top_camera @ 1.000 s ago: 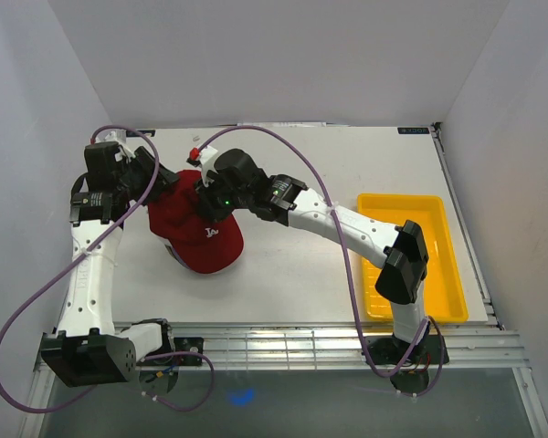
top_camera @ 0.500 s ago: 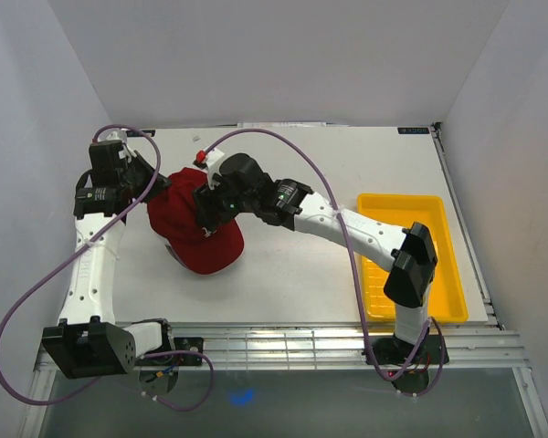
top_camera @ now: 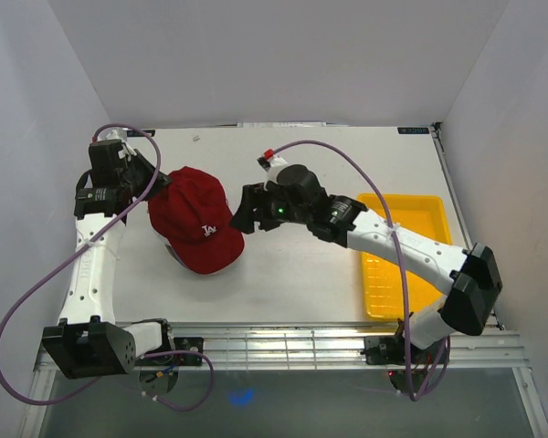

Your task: Stack the hats

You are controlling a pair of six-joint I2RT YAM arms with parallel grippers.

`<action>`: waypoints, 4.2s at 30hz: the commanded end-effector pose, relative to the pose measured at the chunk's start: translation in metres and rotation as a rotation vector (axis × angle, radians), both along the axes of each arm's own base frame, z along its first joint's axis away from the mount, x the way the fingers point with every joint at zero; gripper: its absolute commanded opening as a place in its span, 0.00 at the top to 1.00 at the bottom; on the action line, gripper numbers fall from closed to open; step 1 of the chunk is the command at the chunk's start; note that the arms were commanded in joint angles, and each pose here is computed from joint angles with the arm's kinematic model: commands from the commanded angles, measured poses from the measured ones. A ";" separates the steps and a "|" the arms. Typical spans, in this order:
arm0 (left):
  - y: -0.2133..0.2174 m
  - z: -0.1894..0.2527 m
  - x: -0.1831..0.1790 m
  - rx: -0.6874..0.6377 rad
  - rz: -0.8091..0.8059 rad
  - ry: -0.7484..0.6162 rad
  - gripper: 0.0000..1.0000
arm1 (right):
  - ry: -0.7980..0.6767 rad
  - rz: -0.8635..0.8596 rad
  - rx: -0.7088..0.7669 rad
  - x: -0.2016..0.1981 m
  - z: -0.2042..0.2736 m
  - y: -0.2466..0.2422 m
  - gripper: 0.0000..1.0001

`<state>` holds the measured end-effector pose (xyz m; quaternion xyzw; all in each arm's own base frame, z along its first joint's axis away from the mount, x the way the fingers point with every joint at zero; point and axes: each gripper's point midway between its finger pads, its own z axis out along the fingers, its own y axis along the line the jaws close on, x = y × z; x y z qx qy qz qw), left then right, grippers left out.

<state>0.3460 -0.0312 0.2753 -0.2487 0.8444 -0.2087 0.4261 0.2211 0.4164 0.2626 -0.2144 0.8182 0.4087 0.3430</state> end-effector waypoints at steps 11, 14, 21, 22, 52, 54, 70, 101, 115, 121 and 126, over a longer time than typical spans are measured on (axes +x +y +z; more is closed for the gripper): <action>-0.005 0.026 -0.003 -0.003 -0.035 -0.100 0.84 | 0.370 0.133 0.605 -0.047 -0.021 -0.014 0.25; -0.005 0.029 -0.004 -0.002 -0.037 -0.108 0.84 | 0.415 0.091 0.679 -0.043 -0.026 -0.017 0.24; -0.006 0.028 -0.005 -0.006 -0.039 -0.110 0.84 | 0.558 0.027 0.764 -0.050 -0.042 -0.007 0.23; -0.006 0.028 -0.005 -0.005 -0.039 -0.111 0.84 | 0.564 0.020 0.766 -0.050 -0.043 -0.006 0.23; -0.008 0.024 -0.010 -0.014 -0.047 -0.107 0.84 | 0.649 -0.019 0.782 -0.051 -0.068 0.046 0.27; -0.008 0.024 -0.011 -0.014 -0.049 -0.106 0.84 | 0.649 -0.021 0.785 -0.049 -0.069 0.048 0.30; -0.008 0.017 -0.016 -0.013 -0.041 -0.094 0.84 | 0.700 -0.037 0.821 -0.050 -0.085 0.042 0.79; 0.029 -0.013 -0.003 0.094 0.132 0.020 0.54 | 0.819 -0.069 0.744 -0.055 -0.118 0.033 0.92; 0.059 0.000 0.000 0.177 0.282 0.015 0.32 | 0.815 -0.064 0.743 -0.055 -0.117 0.034 0.92; 0.057 -0.018 -0.003 0.181 0.260 0.054 0.46 | 0.824 -0.060 0.747 -0.055 -0.119 0.036 0.92; 0.053 -0.027 -0.007 0.183 0.233 0.075 0.51 | 0.823 -0.059 0.752 -0.055 -0.118 0.036 0.92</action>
